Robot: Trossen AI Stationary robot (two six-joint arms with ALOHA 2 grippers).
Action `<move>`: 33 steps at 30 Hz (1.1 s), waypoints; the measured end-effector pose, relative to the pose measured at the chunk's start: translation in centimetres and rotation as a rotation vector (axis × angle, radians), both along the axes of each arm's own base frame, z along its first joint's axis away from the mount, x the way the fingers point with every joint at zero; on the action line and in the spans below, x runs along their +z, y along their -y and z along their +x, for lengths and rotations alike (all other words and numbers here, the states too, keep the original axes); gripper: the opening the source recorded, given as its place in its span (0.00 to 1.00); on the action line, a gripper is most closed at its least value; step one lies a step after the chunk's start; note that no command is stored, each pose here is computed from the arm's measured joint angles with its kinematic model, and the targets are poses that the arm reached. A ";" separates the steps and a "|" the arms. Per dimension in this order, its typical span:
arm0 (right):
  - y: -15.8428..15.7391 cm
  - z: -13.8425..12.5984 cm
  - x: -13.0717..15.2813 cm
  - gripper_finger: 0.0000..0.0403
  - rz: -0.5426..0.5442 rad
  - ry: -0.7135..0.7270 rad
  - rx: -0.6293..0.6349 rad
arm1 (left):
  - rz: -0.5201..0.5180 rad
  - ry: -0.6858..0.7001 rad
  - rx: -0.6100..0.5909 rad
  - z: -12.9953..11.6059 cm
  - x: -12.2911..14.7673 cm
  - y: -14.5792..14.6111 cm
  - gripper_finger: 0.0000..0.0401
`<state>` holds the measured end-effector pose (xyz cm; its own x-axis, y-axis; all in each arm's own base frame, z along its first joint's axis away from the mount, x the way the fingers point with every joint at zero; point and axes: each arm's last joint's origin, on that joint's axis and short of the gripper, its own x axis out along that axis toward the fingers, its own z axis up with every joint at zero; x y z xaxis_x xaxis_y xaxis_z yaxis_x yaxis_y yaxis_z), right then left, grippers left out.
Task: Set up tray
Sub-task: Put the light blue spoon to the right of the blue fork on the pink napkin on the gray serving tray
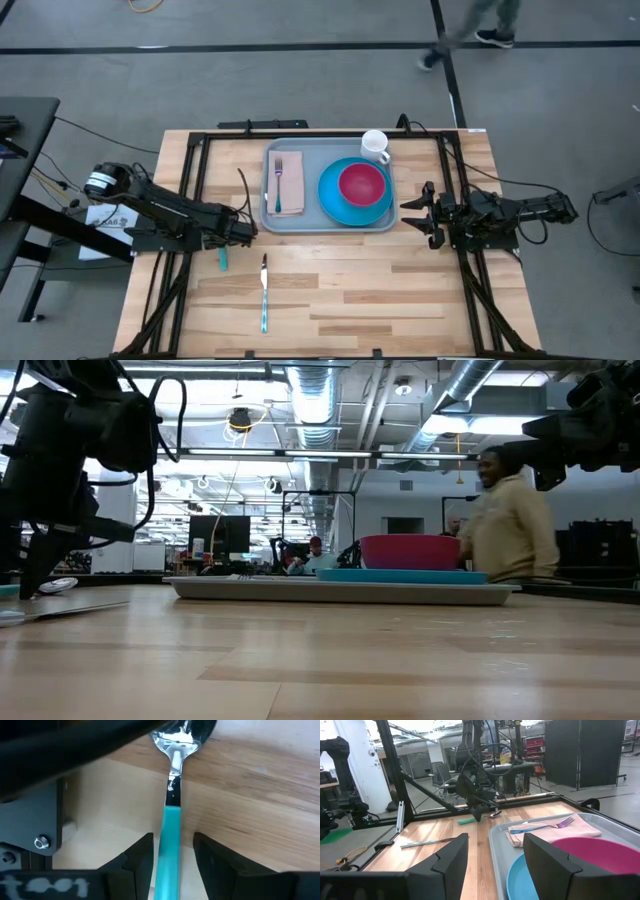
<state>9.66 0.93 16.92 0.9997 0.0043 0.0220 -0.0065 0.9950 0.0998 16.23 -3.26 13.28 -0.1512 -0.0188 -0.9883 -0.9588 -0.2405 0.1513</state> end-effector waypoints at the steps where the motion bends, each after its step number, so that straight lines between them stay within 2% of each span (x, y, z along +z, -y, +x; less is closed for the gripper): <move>1: 0.0 0.0 0.0 0.45 0.000 0.000 0.000 | 0.001 -0.001 0.003 -0.1 -0.1 0.0 0.33; 7: 0.0 0.0 0.0 0.45 0.000 0.000 -0.001 | 0.005 -0.006 -0.017 -0.3 -0.3 -0.1 0.29; 13: 0.0 0.0 0.0 0.45 0.000 0.000 0.000 | 0.015 0.003 -0.071 -0.2 -0.3 -0.1 0.08; 19: 0.0 0.0 0.0 0.45 0.000 0.000 0.000 | 0.040 0.009 -0.150 -0.2 -0.1 -0.2 0.07; 20: 0.0 0.0 0.0 0.45 0.000 0.000 0.000 | 0.061 0.021 -0.173 -0.1 0.2 -0.2 0.07; 22: 0.0 0.0 0.0 0.45 0.000 0.000 0.000 | 0.166 0.042 -0.227 -0.2 0.8 -0.5 0.07; 25: 0.0 0.0 0.0 0.45 0.000 0.000 0.000 | 0.277 0.176 -0.248 0.8 2.9 -0.6 0.07; 30: 0.0 0.0 0.0 0.45 0.000 -0.001 0.000 | 0.397 0.393 -0.253 1.8 6.0 -1.5 0.07; 33: 0.0 0.0 0.0 0.45 0.000 0.000 0.000 | 0.431 0.444 -0.252 2.3 6.8 -2.8 0.07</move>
<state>9.66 0.93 16.92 0.9997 0.0044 0.0221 -0.0066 0.9950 0.0998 18.55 -0.45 20.08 0.3236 0.3742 -0.8690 -0.9427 0.0486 -0.3301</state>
